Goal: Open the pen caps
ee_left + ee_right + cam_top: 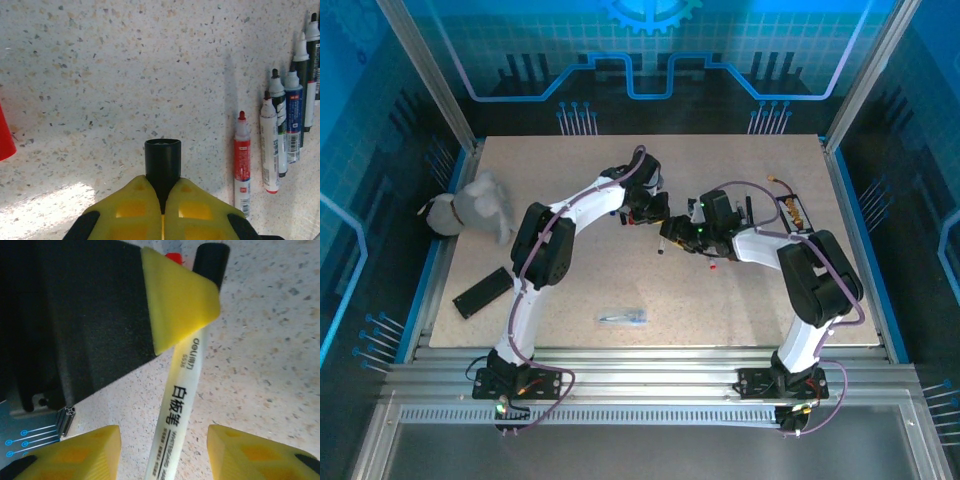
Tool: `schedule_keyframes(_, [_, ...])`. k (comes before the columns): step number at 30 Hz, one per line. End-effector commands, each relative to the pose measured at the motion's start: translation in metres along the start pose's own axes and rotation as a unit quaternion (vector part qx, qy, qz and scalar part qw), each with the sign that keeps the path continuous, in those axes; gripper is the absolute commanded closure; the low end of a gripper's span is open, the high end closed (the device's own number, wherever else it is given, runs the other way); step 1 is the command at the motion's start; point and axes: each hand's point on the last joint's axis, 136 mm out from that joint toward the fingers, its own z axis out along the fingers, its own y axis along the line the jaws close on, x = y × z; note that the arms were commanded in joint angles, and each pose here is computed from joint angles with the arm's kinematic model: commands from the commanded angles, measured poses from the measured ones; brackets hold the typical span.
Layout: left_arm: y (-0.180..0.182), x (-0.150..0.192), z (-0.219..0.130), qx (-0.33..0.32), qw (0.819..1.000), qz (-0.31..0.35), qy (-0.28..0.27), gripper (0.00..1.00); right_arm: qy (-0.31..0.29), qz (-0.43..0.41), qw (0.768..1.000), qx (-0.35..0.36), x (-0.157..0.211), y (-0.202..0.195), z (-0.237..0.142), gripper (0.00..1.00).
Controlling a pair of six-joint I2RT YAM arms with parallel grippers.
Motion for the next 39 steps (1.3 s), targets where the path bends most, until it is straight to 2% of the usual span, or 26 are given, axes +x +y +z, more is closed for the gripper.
schedule_keyframes(1, [-0.023, -0.004, -0.024, 0.032, 0.999, 0.004, -0.016, 1.00, 0.011, -0.006, 1.000, -0.020, 0.001, 0.016, 0.011, 0.51])
schedule_keyframes(5, [-0.026, -0.005, -0.029, 0.035, 0.999, 0.006, -0.020, 1.00, 0.016, -0.002, 1.000, -0.014, 0.001, 0.014, 0.018, 0.55])
schedule_keyframes(6, [-0.026, -0.005, -0.030, 0.035, 0.999, 0.008, -0.020, 1.00, 0.014, 0.001, 1.000, -0.013, 0.000, 0.014, 0.019, 0.63])
schedule_keyframes(9, [-0.023, -0.004, -0.031, 0.029, 0.999, 0.008, -0.021, 1.00, 0.009, 0.001, 1.000, -0.008, -0.003, 0.014, 0.018, 1.00])
schedule_keyframes(14, [-0.019, -0.005, -0.029, 0.019, 1.000, 0.004, -0.024, 1.00, 0.015, -0.009, 1.000, 0.000, 0.003, 0.012, 0.011, 1.00])
schedule_keyframes(16, [-0.019, -0.007, -0.029, 0.015, 1.000, 0.003, -0.027, 0.82, 0.017, -0.017, 1.000, -0.002, 0.008, 0.013, 0.006, 1.00])
schedule_keyframes(18, [-0.019, -0.009, -0.028, 0.014, 1.000, 0.003, -0.028, 0.68, 0.019, -0.023, 1.000, -0.002, 0.013, 0.013, 0.002, 1.00])
schedule_keyframes(20, [-0.019, -0.010, -0.027, 0.015, 0.999, 0.002, -0.028, 0.65, 0.021, -0.029, 0.999, -0.004, 0.016, 0.013, -0.001, 1.00])
schedule_keyframes(31, [-0.019, -0.009, -0.021, 0.014, 1.000, -0.002, -0.023, 0.67, 0.039, -0.047, 0.998, -0.014, 0.027, 0.020, 0.002, 1.00])
schedule_keyframes(35, [-0.018, -0.009, -0.021, 0.010, 1.000, -0.002, -0.026, 0.72, 0.043, -0.050, 0.998, -0.018, 0.028, 0.023, 0.003, 1.00])
schedule_keyframes(39, [-0.019, -0.009, -0.020, 0.012, 1.000, -0.001, -0.025, 0.83, 0.045, -0.051, 0.997, -0.019, 0.029, 0.023, 0.003, 1.00])
